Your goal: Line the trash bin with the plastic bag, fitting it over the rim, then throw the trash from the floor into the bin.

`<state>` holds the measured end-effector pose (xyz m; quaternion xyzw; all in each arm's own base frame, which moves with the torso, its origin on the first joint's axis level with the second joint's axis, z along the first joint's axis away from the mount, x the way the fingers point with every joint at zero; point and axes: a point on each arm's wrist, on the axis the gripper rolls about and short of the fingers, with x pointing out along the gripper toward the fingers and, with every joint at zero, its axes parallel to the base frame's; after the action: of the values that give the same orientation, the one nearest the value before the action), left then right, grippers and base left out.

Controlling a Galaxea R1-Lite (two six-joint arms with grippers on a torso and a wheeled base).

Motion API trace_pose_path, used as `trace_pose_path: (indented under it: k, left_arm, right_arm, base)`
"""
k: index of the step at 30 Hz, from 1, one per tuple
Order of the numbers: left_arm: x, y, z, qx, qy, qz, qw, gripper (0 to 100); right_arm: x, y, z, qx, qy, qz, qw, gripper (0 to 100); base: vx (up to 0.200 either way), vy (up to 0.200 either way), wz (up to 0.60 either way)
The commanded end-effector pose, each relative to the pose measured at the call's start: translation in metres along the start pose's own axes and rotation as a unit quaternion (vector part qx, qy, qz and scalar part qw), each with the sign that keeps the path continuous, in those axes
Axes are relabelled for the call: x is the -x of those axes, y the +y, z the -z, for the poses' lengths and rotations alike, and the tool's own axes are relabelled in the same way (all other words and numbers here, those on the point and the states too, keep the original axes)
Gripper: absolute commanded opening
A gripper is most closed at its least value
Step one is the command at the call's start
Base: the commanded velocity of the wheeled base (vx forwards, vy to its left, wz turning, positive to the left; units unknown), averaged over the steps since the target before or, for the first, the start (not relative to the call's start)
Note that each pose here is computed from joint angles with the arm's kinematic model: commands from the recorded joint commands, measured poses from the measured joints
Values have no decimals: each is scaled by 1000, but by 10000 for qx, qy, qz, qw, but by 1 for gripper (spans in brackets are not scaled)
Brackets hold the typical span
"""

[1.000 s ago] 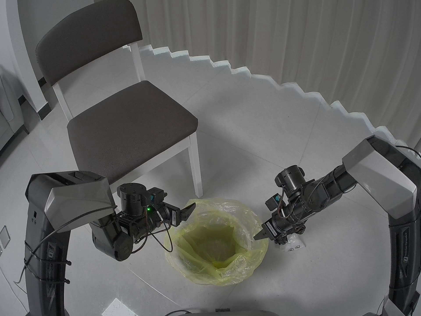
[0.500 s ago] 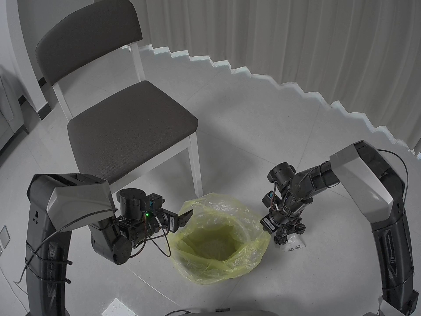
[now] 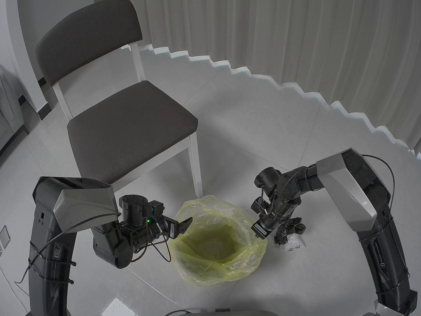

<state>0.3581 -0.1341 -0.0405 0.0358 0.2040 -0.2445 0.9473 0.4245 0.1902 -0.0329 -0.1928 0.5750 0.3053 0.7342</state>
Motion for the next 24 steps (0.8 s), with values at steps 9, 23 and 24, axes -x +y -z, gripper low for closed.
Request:
trace_pose_path:
  k: [9,23,24]
  left_arm:
    - [1,8,8,46,85,-102,9999,100]
    - [-8,13,6,28,-120,-145,9998,100]
    - [-9,13,6,27,-128,-146,9998,100]
  right_arm:
    - [-4,32,-5,319,81,-94,9994,0]
    - [12,22,5,160,170,153,9996,100]
    - [12,22,5,153,168,146,9996,100]
  base:
    - [0,0,0]
    - [0,0,0]
    - [0,0,0]
